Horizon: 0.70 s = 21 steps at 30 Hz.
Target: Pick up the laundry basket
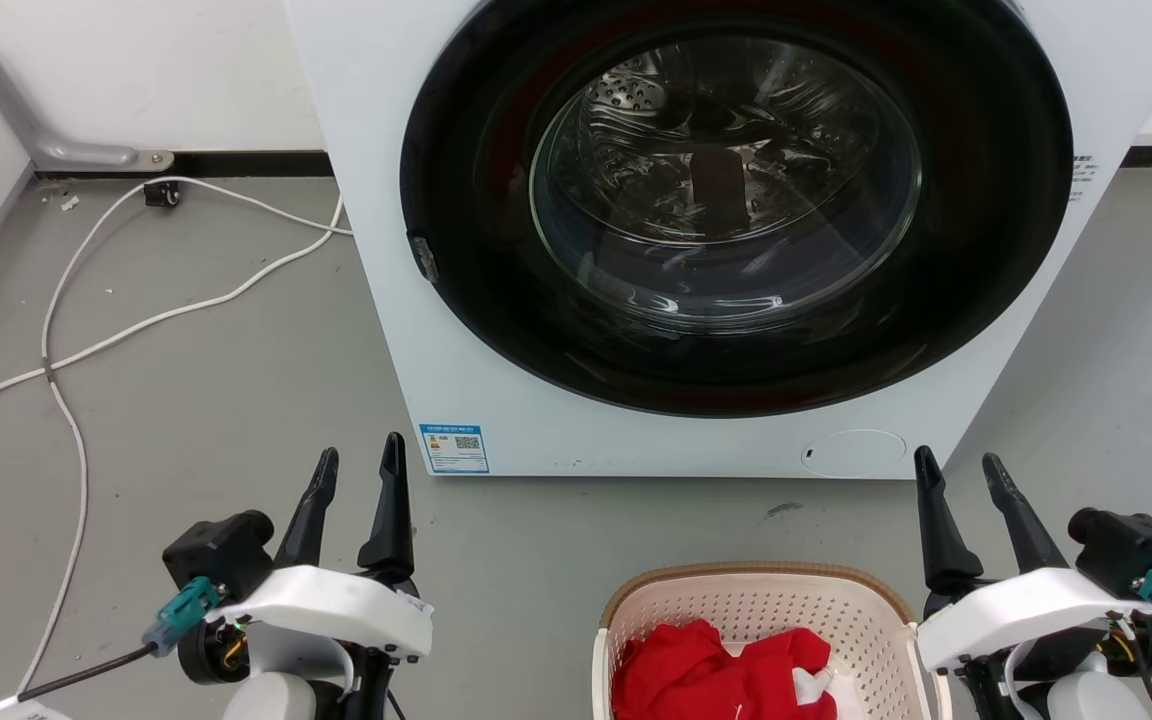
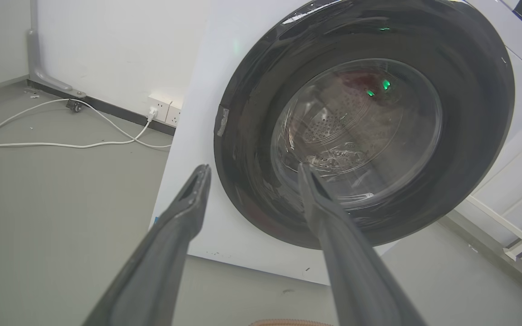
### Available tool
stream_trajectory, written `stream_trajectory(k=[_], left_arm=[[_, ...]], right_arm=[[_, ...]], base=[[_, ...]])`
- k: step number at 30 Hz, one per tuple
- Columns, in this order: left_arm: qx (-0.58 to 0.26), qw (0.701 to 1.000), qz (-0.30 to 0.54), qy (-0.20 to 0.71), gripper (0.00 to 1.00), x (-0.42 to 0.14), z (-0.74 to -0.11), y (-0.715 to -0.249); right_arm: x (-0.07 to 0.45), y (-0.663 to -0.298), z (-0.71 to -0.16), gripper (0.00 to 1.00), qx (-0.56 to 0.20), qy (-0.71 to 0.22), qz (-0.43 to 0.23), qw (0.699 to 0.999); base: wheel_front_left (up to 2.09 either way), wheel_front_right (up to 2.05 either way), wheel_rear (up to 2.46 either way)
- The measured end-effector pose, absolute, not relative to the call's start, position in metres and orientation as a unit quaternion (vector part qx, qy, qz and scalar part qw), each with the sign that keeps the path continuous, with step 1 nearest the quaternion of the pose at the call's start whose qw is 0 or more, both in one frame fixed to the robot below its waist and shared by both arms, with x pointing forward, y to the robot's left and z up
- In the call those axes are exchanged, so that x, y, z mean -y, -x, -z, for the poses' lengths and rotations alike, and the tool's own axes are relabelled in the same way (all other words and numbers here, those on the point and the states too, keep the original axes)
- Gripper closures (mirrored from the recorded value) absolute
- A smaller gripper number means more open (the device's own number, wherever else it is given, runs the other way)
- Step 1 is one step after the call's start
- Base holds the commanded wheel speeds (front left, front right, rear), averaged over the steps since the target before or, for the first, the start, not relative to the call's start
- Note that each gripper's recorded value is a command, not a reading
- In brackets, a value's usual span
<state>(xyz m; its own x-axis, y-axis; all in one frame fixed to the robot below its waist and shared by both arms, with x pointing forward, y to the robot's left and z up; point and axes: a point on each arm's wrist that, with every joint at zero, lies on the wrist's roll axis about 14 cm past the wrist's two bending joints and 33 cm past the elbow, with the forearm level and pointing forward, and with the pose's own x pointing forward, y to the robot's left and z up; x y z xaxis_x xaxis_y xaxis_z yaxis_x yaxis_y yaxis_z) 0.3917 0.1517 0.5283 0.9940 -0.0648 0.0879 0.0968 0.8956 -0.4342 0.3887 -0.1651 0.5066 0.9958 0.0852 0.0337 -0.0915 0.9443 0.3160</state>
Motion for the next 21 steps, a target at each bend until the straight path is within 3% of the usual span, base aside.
stream_trajectory(k=[21], left_arm=[[0.043,0.991,0.046,0.118,0.00,-0.1463,-0.5235,-0.3907]], right_arm=[[0.1672,-0.3880,-0.4997,0.00,0.001,-0.058,-0.049,0.997]], base=[[0.00,0.00,0.00]])
